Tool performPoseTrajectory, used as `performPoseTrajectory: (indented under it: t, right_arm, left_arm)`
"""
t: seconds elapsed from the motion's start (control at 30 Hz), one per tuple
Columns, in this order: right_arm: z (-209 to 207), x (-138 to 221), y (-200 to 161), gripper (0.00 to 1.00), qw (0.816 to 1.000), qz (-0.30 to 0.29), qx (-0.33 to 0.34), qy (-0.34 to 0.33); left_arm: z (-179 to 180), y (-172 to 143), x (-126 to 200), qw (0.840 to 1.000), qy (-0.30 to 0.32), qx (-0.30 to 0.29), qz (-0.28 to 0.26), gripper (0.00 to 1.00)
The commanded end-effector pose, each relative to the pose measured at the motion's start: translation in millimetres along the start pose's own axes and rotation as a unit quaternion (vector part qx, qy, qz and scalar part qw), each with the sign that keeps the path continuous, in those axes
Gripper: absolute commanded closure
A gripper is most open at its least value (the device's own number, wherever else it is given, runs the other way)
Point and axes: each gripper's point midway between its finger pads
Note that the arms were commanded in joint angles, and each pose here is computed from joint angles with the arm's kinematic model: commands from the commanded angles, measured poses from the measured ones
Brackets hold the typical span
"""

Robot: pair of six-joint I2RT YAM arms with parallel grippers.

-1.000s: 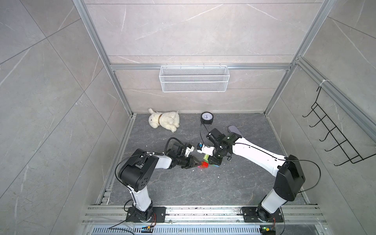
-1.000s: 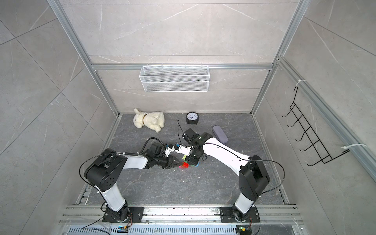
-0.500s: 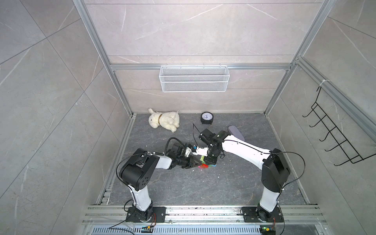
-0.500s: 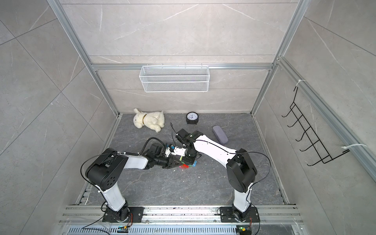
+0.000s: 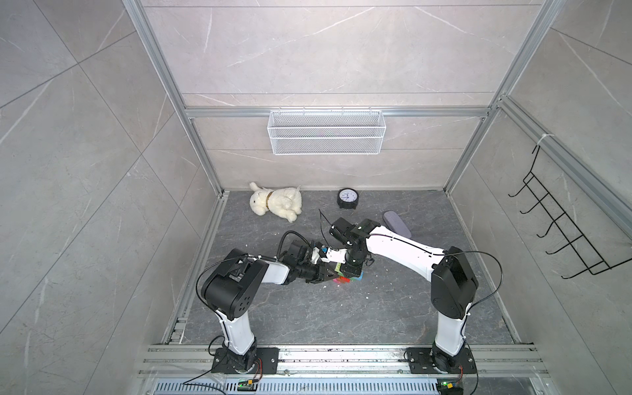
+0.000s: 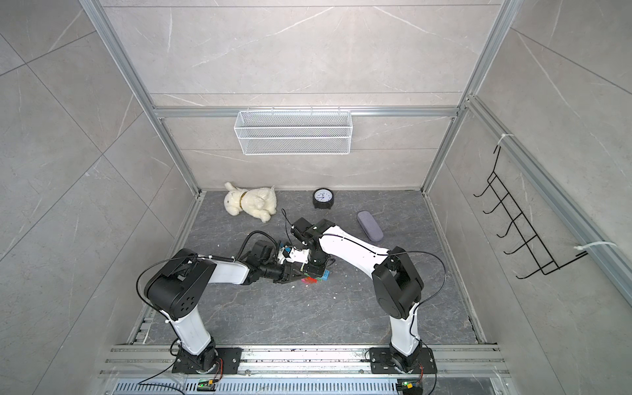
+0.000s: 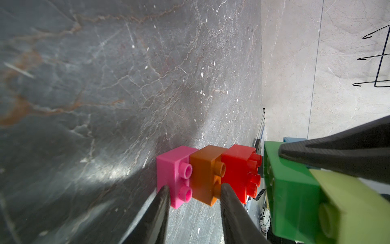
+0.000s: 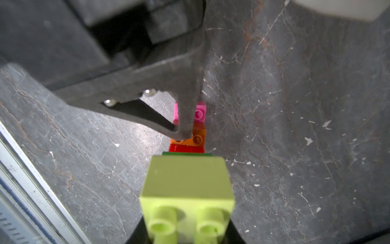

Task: Assemble the letter y with lego
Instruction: Assemble the lego brick with the lego brick.

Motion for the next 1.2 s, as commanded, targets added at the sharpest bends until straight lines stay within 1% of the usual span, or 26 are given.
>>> performPoseTrajectory:
  t: [0.0, 0.43, 0.67, 0.8, 1.17]
  right_arm:
    - [2.1, -4.5, -5.1, 0.68, 1.000, 0.026, 0.006, 0.004]
    - [0.9, -20.7, -11.5, 0.68, 0.998, 0.059, 0.010, 0.002]
    - [-0.1, -31.0, -16.7, 0.68, 0.996, 0.093, 0.009, -0.005]
    - [-2.9, -35.1, -20.8, 0.68, 0.994, 0.112, -0.008, -0.016]
    - [1.9, -41.9, -9.4, 0.69, 0.994, 0.095, -0.049, -0.005]
  left_arm:
    - [74.2, -61.0, -2.3, 0.984, 0.134, 0.096, 0.061, 0.59]
    - [73.9, -60.5, -2.6, 0.984, 0.134, 0.096, 0.061, 0.59]
    - [73.8, -60.1, -2.2, 0.984, 0.135, 0.096, 0.060, 0.59]
    - [73.9, -60.6, -2.2, 0.984, 0.136, 0.096, 0.061, 0.59]
    - [73.6, -60.3, -1.9, 0.984, 0.137, 0.095, 0.061, 0.59]
Point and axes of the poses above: each gripper's point midway between its finger pads, its own x axis back along the fingers, its own z axis along the line the jaws close on, y = z × x, and after that the axes turned 1 degree about -x, right-handed
